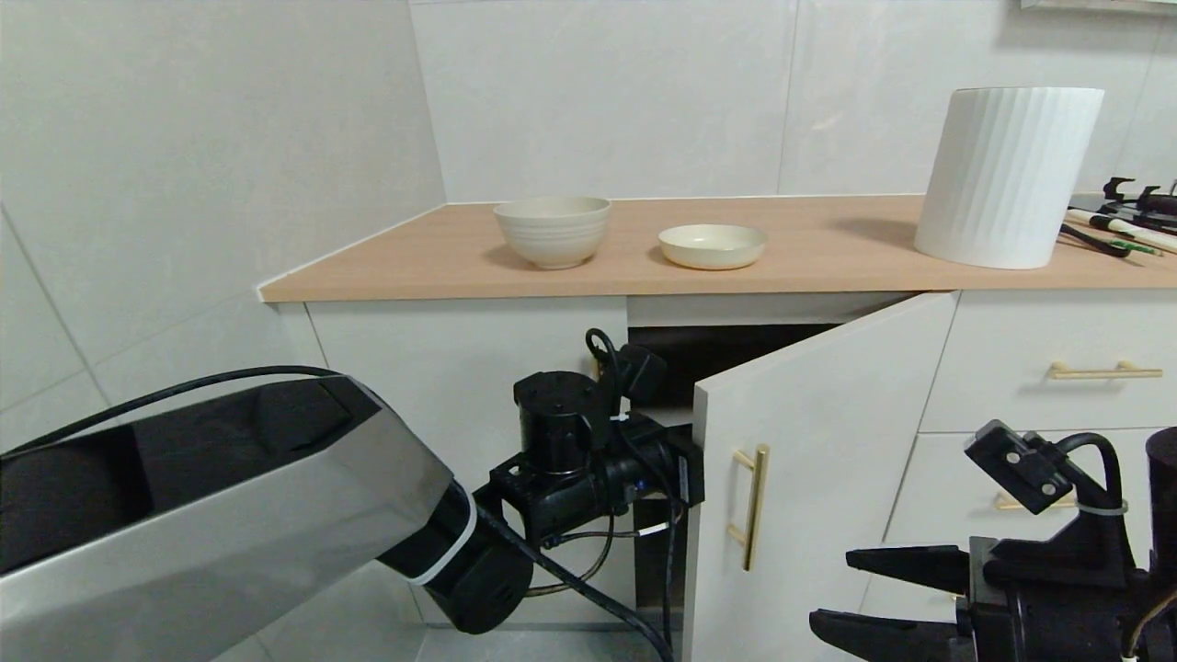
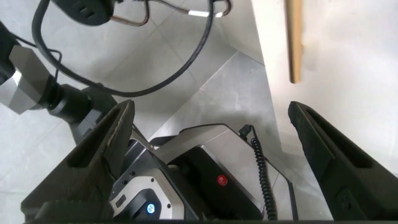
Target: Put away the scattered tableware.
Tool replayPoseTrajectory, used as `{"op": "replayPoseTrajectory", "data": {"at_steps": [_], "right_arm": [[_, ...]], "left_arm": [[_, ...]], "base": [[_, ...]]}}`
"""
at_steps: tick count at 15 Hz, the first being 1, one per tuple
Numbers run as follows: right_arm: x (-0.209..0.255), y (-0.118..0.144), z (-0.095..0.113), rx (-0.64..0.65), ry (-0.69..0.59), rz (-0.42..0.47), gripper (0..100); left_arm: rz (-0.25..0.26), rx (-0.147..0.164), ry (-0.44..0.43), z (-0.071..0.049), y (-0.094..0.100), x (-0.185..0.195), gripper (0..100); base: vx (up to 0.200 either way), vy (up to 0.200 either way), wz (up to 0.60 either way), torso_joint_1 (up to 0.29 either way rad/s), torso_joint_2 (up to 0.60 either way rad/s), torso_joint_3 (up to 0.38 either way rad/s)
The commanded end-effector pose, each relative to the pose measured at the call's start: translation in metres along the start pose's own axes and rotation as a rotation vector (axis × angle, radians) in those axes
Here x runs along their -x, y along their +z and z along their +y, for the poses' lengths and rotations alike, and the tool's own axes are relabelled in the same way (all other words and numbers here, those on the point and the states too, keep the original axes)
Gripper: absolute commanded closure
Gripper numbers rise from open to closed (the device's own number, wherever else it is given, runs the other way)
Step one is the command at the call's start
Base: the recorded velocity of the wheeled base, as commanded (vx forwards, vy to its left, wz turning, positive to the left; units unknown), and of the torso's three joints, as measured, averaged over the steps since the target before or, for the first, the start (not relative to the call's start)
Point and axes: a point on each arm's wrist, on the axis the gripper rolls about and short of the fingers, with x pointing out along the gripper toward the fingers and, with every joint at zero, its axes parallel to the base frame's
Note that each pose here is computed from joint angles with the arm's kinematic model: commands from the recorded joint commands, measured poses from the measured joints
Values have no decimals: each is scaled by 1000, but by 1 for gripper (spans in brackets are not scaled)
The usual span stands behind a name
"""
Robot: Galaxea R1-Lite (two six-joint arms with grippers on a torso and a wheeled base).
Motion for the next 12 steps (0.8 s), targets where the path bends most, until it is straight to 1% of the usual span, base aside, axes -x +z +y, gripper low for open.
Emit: {"op": "replayPoseTrajectory", "data": {"at_steps": [1, 3, 7, 10, 12], "right_arm": [[0, 0, 0, 1, 1, 0, 0], [0, 0, 0, 1, 1, -2, 0], [1, -1, 0, 0, 1, 1, 0], [1, -1, 0, 0, 1, 1, 0], [1, -1, 0, 1, 2, 2, 0]], "left_arm": [[-7, -3, -6, -2, 2, -3, 100], [-14, -6, -14, -3, 4, -7, 100], [-11, -5, -14, -2, 9, -15, 100], [9, 1, -10, -2, 6, -17, 100], [5, -1, -12, -2, 8, -17, 100]], "base": [[-200, 0, 0, 2, -2, 2], [-200, 0, 0, 10, 5, -5], [0, 0, 0, 0, 0, 0], [0, 0, 0, 0, 0, 0], [0, 0, 0, 0, 0, 0]]}}
